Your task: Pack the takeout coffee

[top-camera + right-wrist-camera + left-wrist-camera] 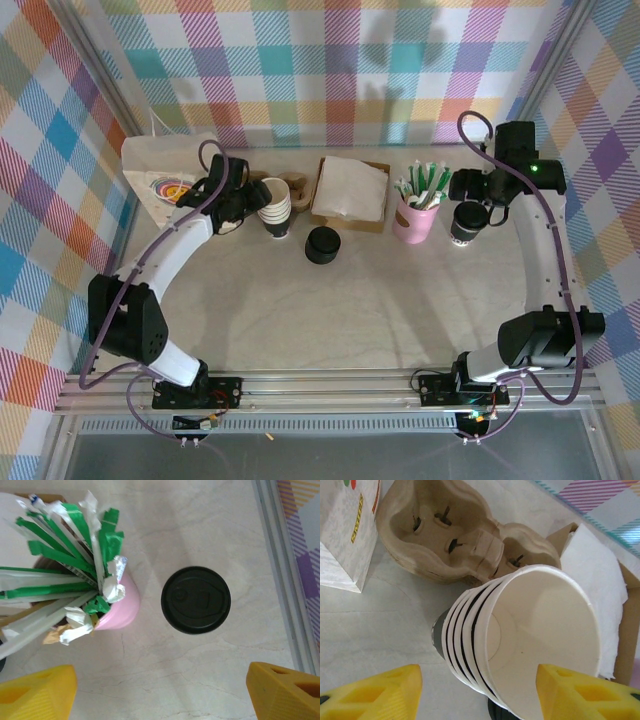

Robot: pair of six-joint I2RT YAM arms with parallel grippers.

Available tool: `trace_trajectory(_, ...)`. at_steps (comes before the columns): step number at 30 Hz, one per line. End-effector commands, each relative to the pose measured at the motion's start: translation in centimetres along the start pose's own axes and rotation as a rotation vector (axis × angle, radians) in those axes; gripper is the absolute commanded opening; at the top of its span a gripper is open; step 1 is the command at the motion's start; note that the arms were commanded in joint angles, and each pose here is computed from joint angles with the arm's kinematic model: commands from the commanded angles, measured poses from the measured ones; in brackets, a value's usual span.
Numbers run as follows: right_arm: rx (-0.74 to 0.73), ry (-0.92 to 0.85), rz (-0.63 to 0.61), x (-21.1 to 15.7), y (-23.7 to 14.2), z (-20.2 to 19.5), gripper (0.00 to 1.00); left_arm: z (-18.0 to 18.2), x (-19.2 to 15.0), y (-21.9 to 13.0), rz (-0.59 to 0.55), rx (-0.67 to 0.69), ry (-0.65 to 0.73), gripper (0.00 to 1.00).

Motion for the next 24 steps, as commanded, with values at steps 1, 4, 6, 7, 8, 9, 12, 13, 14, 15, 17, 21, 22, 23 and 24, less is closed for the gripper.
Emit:
trace_trajectory(1, -0.006, -0.025, -0.062, 1.0, -2.4, 0.1, 0.87, 0.4, 0.4, 0.5, 0.015, 0.042, -0.017, 0.63)
trace_trajectory(4, 0.003, -0.036, -0.073, 1.5, -2.7, 0.4, 0.87, 0.2, 0.5, 0.9, 0.022, 0.041, -0.013, 0.63)
trace_trajectory(6, 0.009, -0.039, -0.072, 1.6, -2.6, 0.6, 0.87, 0.1, 0.4, 1.3, 0.033, 0.039, -0.011, 0.64)
trace_trajectory(7, 0.012, -0.04, -0.073, 1.7, -2.6, 0.6, 0.87, 0.0, 0.3, 1.4, 0.044, 0.038, -0.01, 0.64)
trace_trajectory(8, 0.014, -0.043, -0.072, 1.7, -2.6, 0.8, 0.87, -0.1, 0.1, 1.7, 0.056, 0.038, -0.008, 0.64)
trace_trajectory(9, 0.017, -0.045, -0.069, 1.7, -2.5, 0.9, 0.87, -0.1, -0.1, 1.9, 0.071, 0.039, -0.006, 0.63)
trace_trajectory(12, 0.028, -0.048, -0.063, 1.6, -2.3, 1.2, 0.87, -0.3, -0.5, 2.3, 0.101, 0.037, 0.002, 0.63)
trace_trajectory(13, 0.031, -0.051, -0.062, 1.6, -2.2, 1.3, 0.87, -0.3, -0.6, 2.4, 0.11, 0.037, 0.004, 0.63)
trace_trajectory(14, 0.034, -0.053, -0.062, 1.7, -2.1, 1.4, 0.87, -0.3, -0.7, 2.5, 0.118, 0.035, 0.005, 0.63)
trace_trajectory(15, 0.037, -0.056, -0.061, 1.7, -2.0, 1.6, 0.87, -0.5, -0.8, 2.5, 0.124, 0.029, 0.008, 0.63)
trace_trajectory(17, 0.043, -0.062, -0.058, 1.8, -1.9, 1.9, 0.87, -0.6, -1.0, 2.6, 0.138, 0.025, 0.011, 0.63)
trace_trajectory(21, 0.052, -0.068, -0.054, 1.8, -1.7, 2.2, 0.87, -0.8, -1.3, 2.8, 0.163, 0.021, 0.015, 0.62)
trace_trajectory(22, 0.054, -0.07, -0.053, 1.8, -1.6, 2.3, 0.87, -0.9, -1.4, 2.9, 0.171, 0.02, 0.015, 0.62)
trace_trajectory(23, 0.057, -0.074, -0.053, 1.8, -1.6, 2.4, 0.87, -1.0, -1.4, 2.9, 0.178, 0.017, 0.014, 0.62)
trace_trajectory(24, 0.057, -0.075, -0.053, 1.9, -1.6, 2.4, 0.87, -1.0, -1.5, 3.0, 0.185, 0.017, 0.013, 0.62)
Point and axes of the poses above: each hand's point on the last joint's axis, 136 mm out from that joint toward the fingers, its own y axis out along the fingers, its own z axis along the line the jaws close on, x = y × z, the point moved 1 cm from there along -y, back along the fingers, and after that the axes turned 12 degrees about -y, right-handed, at the moved point
